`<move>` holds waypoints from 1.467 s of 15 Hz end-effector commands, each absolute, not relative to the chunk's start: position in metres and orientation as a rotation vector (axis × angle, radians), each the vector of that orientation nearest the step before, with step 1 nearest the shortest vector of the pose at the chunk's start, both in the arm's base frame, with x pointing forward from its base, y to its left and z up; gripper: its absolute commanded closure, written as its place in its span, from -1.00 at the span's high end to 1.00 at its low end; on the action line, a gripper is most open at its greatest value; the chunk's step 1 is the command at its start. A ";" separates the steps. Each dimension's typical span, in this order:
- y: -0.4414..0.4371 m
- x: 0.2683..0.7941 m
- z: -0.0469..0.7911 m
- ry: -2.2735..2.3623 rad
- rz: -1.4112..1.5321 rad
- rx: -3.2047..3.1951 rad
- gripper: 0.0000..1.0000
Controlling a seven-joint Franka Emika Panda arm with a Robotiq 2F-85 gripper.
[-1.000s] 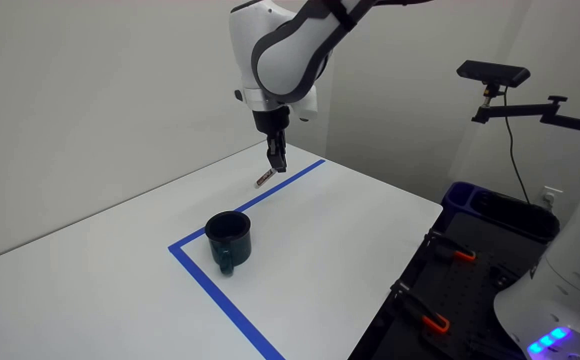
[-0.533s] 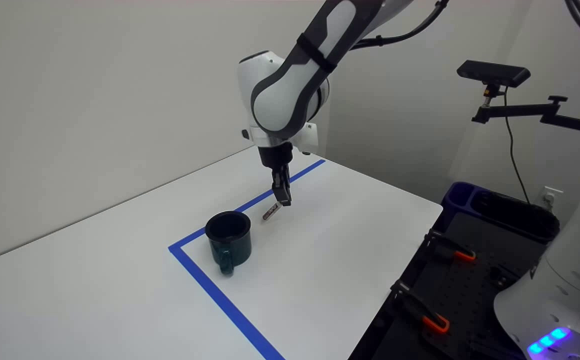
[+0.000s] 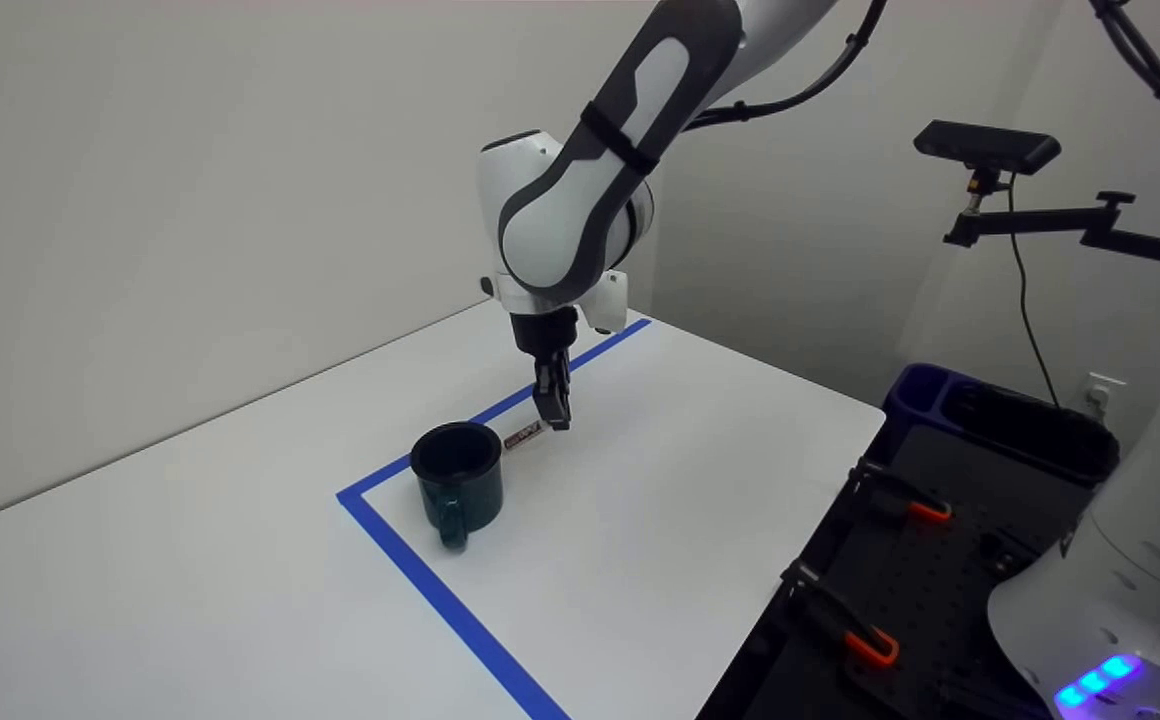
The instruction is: Take the marker out of the cup
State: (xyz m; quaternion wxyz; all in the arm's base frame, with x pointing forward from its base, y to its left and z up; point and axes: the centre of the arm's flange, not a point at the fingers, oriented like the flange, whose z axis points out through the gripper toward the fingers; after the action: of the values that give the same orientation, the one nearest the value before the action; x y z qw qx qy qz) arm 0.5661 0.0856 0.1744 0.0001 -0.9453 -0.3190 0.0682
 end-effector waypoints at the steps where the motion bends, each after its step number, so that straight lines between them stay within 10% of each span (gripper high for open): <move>1: 0.079 0.574 0.158 -0.970 0.215 -2.996 -0.89; 11: 0.075 0.577 0.118 -0.951 0.312 -2.968 -0.89; 12: 0.075 0.577 0.118 -0.944 0.307 -2.972 -0.08; 20: 0.077 0.584 0.156 -0.888 0.253 -3.018 0.99; 22: 0.078 0.586 0.171 -0.887 0.229 -3.027 1.00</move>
State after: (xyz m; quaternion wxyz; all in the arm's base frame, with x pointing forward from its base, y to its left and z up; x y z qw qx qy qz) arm 0.5867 0.0739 0.1411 -0.0020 -0.9544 -0.2883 0.0777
